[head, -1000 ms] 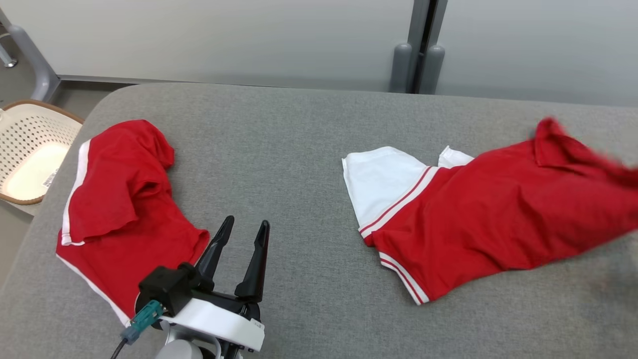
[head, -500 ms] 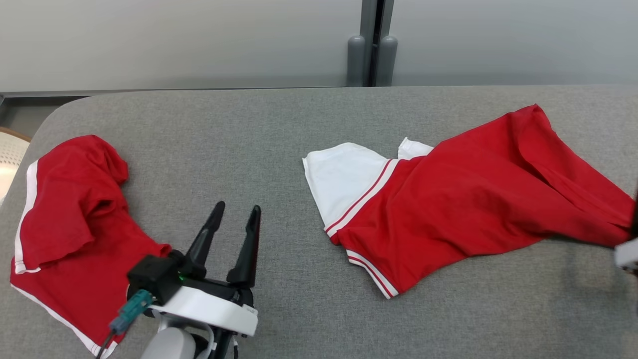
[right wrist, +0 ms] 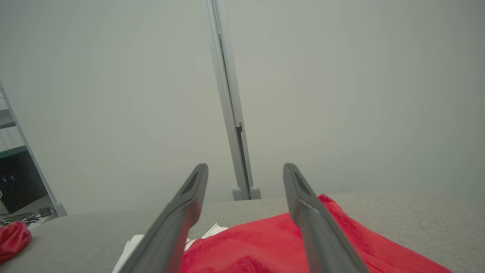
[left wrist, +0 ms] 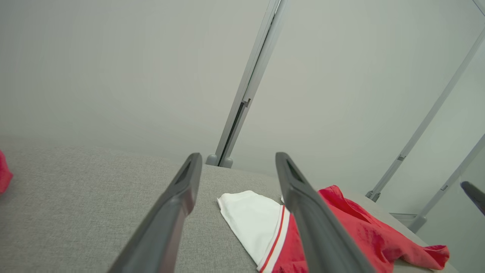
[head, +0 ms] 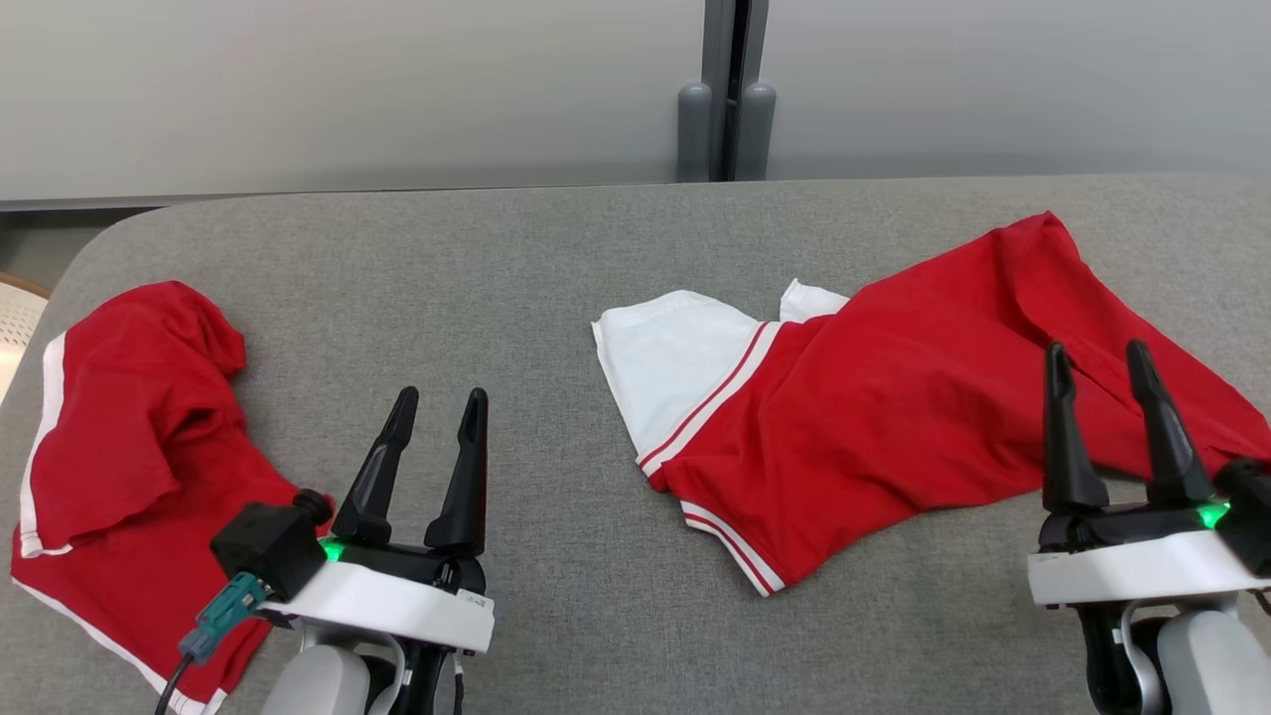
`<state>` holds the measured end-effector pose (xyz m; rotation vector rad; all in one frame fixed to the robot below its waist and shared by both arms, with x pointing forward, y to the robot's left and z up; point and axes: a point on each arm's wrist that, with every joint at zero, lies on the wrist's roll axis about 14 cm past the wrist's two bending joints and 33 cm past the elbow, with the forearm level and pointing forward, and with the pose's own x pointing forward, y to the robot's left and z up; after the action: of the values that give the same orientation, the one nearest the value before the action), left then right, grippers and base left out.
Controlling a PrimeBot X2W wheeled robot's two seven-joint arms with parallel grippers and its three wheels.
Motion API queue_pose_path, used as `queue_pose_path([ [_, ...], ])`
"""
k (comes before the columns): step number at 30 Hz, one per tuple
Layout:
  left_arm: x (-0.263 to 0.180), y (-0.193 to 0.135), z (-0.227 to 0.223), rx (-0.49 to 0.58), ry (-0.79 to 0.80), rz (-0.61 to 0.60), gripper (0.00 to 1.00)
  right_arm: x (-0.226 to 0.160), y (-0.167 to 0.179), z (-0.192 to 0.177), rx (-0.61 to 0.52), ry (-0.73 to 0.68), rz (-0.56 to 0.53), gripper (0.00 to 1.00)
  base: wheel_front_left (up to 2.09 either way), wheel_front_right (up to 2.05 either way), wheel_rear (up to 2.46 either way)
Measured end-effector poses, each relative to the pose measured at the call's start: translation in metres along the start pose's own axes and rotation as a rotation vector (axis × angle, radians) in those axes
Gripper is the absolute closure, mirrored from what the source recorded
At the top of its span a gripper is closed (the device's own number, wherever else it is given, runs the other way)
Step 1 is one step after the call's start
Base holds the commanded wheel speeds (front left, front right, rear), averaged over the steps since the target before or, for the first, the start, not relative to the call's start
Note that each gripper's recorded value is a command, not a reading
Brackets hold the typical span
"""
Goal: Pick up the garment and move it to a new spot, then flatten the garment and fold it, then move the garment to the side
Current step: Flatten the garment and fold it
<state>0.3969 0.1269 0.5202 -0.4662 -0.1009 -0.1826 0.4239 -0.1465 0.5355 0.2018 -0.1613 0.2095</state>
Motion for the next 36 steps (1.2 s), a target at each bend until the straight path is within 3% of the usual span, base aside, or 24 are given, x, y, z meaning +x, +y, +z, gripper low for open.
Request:
queue_pose_path([
  [4,0.002,0.000,-0.007,-0.002,0.018,-0.001,0.00,-0.001,-0.001,-0.004,-0.009,0.010,-0.004,0.00,0.00,0.00,0.00],
  [9,0.012,-0.003,-0.013,-0.003,0.032,-0.019,0.00,0.001,-0.027,-0.012,-0.046,0.037,-0.075,0.00,0.00,0.00,0.00],
  [15,0.021,-0.003,-0.028,-0.010,0.070,-0.029,0.00,0.035,-0.059,-0.023,-0.084,0.116,-0.145,0.00,0.00,0.00,0.00],
  [26,0.029,0.018,-0.050,-0.035,0.128,0.018,0.00,0.112,-0.120,-0.083,-0.060,0.460,-0.248,0.00,0.00,0.00,0.00],
  [36,0.014,0.054,-0.061,-0.033,0.172,0.128,0.00,0.142,-0.121,-0.149,-0.047,0.686,-0.224,0.00,0.00,0.00,0.00],
])
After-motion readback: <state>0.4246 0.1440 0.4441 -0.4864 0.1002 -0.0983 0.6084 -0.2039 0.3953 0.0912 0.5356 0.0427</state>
